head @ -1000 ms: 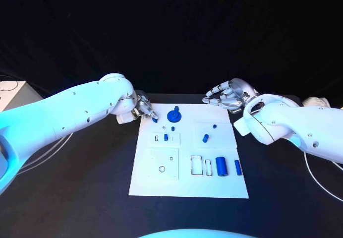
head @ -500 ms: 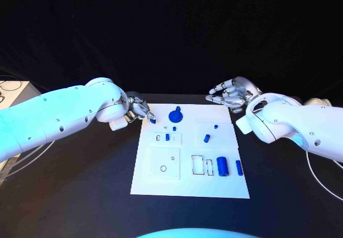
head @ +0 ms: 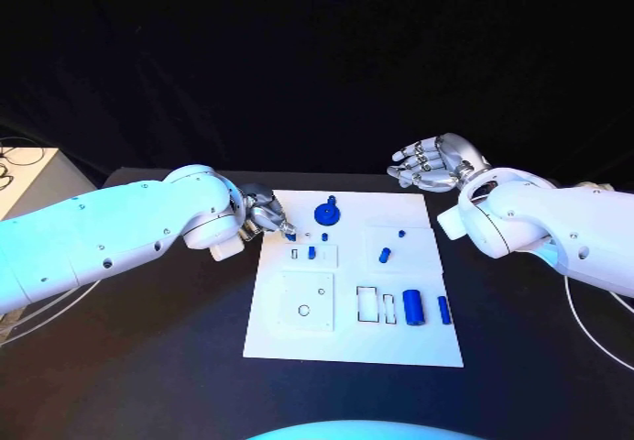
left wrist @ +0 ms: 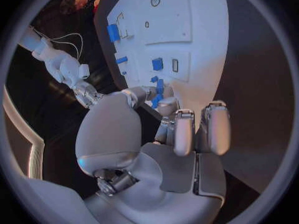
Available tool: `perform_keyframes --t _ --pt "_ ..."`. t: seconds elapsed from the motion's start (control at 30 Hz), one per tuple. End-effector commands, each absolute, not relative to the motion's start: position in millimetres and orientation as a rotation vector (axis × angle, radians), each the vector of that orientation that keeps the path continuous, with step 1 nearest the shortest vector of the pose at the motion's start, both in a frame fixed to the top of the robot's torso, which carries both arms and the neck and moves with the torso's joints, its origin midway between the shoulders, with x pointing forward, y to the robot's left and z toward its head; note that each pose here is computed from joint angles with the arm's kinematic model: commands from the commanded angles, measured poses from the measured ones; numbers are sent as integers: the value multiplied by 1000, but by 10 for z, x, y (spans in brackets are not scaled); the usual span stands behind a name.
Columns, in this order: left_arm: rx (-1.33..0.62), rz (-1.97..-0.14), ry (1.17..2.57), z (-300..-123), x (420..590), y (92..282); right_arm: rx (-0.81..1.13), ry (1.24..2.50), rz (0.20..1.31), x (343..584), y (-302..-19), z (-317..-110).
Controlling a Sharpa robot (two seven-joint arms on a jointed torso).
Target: Assemble the parts on the task board
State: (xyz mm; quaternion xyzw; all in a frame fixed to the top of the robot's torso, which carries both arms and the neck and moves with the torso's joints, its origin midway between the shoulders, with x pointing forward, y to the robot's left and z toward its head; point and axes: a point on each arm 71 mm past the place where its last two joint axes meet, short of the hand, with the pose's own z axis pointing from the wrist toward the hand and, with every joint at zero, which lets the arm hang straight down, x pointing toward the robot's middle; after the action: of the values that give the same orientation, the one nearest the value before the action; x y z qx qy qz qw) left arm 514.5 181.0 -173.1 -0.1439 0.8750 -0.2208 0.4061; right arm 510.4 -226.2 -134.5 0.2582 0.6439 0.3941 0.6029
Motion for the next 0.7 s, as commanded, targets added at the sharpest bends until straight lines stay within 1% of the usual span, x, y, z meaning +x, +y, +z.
perform_keyframes --t 0.03,0.37,0.7 --pt "-340 -530 2163 -1761 5119 1782 592 1440 1023 5131 -2252 -1318" --pt "-290 -491 2195 -1887 5057 1735 594 1419 1039 5155 -2267 -1324" --pt "-271 -450 2212 -1948 5055 1747 586 1406 1049 5142 -2255 -1315"
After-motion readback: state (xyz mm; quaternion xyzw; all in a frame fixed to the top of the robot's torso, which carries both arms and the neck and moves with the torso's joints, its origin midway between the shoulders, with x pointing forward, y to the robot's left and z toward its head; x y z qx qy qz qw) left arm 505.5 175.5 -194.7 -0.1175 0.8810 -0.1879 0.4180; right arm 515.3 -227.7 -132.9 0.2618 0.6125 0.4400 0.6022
